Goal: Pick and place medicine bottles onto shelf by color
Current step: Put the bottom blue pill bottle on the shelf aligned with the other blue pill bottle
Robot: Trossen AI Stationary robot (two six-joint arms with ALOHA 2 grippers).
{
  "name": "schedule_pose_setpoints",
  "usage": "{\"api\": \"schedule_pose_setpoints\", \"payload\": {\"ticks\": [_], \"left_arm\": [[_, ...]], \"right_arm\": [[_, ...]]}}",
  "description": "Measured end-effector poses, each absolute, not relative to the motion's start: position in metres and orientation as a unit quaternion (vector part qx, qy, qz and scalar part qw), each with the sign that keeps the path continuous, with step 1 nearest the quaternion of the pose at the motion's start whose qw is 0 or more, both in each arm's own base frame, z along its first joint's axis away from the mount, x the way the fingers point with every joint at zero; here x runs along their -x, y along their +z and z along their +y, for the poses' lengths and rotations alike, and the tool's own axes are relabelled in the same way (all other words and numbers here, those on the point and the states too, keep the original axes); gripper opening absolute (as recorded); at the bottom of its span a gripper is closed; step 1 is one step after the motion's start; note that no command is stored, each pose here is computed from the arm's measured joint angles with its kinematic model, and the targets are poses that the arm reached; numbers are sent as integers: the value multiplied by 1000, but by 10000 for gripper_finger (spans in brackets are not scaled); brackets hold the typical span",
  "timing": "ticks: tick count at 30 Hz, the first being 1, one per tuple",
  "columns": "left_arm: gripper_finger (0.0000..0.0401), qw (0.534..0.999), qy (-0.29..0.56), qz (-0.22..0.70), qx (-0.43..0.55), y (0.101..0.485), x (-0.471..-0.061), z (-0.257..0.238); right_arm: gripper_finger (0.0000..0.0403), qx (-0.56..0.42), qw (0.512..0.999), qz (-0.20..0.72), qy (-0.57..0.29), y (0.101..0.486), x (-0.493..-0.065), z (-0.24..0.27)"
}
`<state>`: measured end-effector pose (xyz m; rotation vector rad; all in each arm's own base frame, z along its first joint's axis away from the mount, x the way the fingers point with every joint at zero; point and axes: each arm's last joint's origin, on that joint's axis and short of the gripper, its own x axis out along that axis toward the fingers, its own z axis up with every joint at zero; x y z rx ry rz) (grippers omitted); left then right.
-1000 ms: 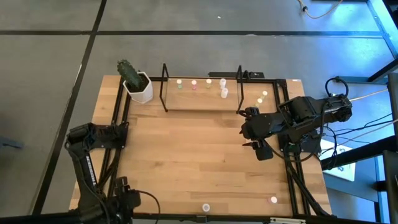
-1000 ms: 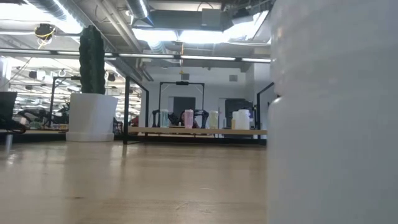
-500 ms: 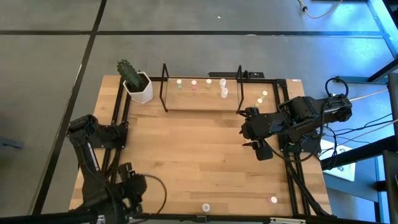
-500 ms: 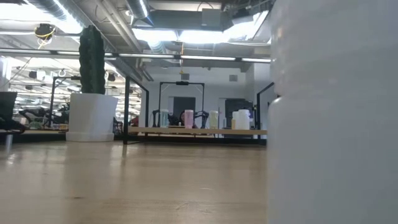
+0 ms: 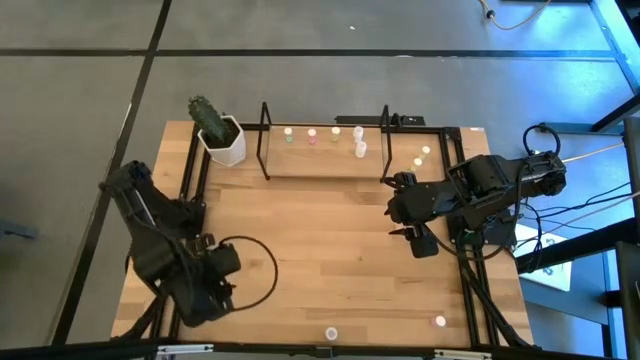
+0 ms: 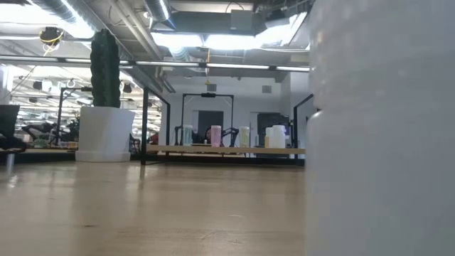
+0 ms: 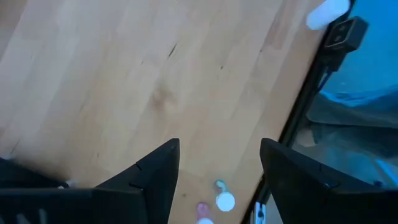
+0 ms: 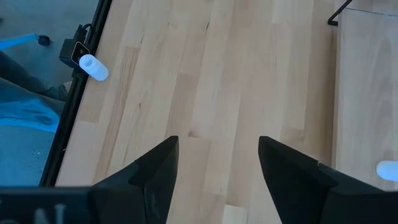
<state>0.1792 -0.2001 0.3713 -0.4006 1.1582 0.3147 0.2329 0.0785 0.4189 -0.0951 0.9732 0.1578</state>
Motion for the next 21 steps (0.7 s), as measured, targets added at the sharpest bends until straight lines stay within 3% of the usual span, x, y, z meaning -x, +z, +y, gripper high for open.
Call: {"api": "schedule_pose_setpoints", "payload": {"ticks": [7, 14, 21], "left_arm": [[218, 820, 119, 518, 212, 385, -166, -184], [218, 813, 41, 508, 280, 337, -161, -189], [218, 812, -64, 467, 343, 296, -150, -204]], "right_arm": [[223, 47, 880, 467, 76, 419, -233, 78], [223, 48, 879, 468, 82, 419, -233, 79], [223, 46, 881, 444, 153, 422, -236, 84]]}}
